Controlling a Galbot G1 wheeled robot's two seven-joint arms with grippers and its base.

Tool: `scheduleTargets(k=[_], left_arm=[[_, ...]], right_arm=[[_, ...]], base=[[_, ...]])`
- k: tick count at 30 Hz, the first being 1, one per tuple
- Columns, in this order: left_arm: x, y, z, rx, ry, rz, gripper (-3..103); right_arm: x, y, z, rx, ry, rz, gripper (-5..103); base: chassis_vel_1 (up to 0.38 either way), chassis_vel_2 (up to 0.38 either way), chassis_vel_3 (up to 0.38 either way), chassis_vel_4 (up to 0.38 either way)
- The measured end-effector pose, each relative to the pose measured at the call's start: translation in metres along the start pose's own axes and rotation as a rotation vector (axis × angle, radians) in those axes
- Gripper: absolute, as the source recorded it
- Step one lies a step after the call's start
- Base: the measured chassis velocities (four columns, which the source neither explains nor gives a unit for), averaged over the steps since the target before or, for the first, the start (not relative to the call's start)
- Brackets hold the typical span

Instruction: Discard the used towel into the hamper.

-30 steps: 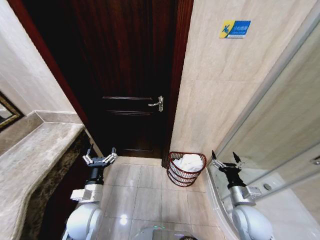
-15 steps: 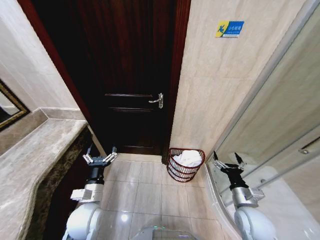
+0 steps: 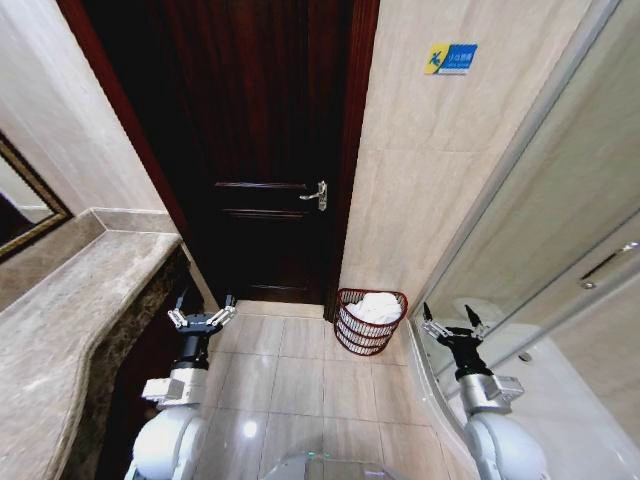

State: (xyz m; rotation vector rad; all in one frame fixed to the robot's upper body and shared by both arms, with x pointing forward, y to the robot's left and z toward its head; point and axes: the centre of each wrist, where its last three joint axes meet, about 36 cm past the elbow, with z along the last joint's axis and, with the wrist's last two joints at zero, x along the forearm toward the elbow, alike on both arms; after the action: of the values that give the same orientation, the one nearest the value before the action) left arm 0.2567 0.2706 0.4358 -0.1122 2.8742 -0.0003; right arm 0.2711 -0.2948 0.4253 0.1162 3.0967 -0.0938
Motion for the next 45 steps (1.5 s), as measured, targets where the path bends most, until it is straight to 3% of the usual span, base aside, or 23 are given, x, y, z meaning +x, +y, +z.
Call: scheduleTargets(k=[3, 26, 45], left_arm=[[0.000, 0.002, 0.001, 0.001, -0.023, 0.017, 100], [0.001, 0.003, 0.005, 0.004, -0.010, 0.024, 100], [-0.005, 0.007, -0.007, 0.014, -0.018, -0.017, 100]], right_arm=[[0.000, 0.001, 0.000, 0.003, 0.001, -0.005, 100], [0.004, 0.002, 0.002, 0.006, 0.013, 0.002, 100], [0.015, -0.011, 0.000, 0.017, 0.003, 0.041, 100]], base=[[0.072, -0.074, -0.074, 0.086], [0.087, -0.092, -0.089, 0.092], [0.105, -0.102, -0.104, 0.097]])
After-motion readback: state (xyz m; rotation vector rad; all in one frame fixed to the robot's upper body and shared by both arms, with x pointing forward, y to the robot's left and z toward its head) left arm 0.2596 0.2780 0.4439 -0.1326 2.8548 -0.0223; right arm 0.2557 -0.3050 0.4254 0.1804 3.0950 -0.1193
